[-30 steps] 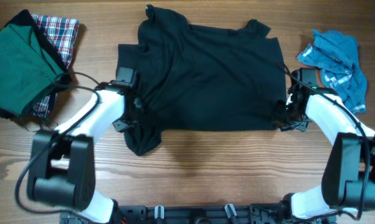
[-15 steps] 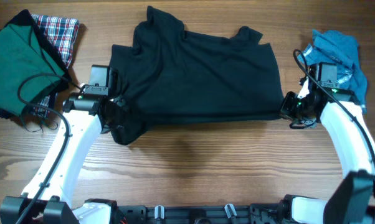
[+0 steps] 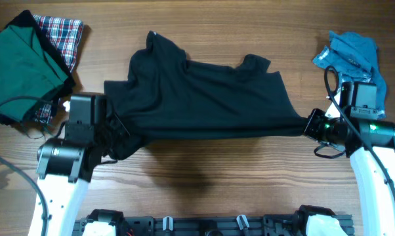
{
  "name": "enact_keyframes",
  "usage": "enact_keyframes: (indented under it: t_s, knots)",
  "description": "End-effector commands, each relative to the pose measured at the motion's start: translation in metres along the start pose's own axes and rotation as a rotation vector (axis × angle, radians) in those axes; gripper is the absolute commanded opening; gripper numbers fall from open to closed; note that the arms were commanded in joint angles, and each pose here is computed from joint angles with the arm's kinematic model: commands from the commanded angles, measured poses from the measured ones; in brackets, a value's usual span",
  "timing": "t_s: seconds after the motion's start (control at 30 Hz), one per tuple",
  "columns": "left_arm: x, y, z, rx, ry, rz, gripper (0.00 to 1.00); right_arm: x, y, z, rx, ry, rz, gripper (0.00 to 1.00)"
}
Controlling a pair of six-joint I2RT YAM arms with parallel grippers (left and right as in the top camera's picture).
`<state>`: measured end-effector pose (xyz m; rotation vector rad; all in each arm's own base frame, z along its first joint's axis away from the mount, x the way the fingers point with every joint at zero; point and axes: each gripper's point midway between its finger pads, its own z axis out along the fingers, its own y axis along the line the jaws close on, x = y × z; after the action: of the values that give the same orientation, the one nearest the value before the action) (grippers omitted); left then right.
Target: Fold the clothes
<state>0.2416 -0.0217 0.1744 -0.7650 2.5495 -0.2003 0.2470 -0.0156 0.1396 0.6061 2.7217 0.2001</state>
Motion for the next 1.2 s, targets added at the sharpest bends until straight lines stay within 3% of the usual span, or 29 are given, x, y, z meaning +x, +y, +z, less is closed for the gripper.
enact_keyframes:
  t_s: [0.0, 0.13, 0.33, 0.7, 0.93, 0.97, 1.0, 1.03, 1.1, 1.17]
  knots:
    - [-0.006, 0.005, -0.007, -0.03, -0.07, 0.02, 0.04, -0.017, 0.003, -0.01, -0.013, -0.081, 0.005, 0.04]
    - [-0.018, 0.006, 0.012, -0.099, -0.081, 0.024, 0.04, -0.039, 0.009, 0.005, -0.03, -0.121, -0.01, 0.04]
    - [-0.02, -0.001, 0.068, -0.174, 0.008, 0.04, 0.04, -0.049, 0.012, 0.053, -0.033, -0.035, -0.033, 0.05]
    - [-0.04, -0.021, 0.132, -0.166, -0.023, 0.06, 0.04, -0.062, 0.026, 0.12, -0.099, 0.021, -0.052, 0.04]
    - [-0.043, -0.025, 0.153, -0.164, -0.027, 0.059, 0.04, -0.07, 0.048, 0.129, -0.134, -0.023, -0.108, 0.05]
    - [-0.043, -0.025, 0.155, -0.164, -0.027, 0.059, 0.15, -0.07, 0.049, 0.129, -0.135, -0.023, -0.103, 0.32]
    - [-0.043, -0.025, 0.155, -0.163, -0.028, 0.059, 0.25, -0.07, 0.049, 0.129, -0.132, -0.023, -0.097, 0.46]
    - [-0.044, -0.026, 0.155, -0.162, -0.029, 0.058, 0.48, -0.07, 0.049, 0.129, -0.132, -0.023, -0.097, 0.56]
    - [-0.046, -0.024, 0.155, -0.17, -0.04, 0.058, 0.83, -0.07, 0.049, 0.129, -0.131, -0.023, -0.098, 0.66]
    - [-0.048, -0.022, 0.154, -0.187, -0.054, 0.059, 0.92, -0.07, 0.048, 0.129, -0.127, -0.023, -0.098, 0.66]
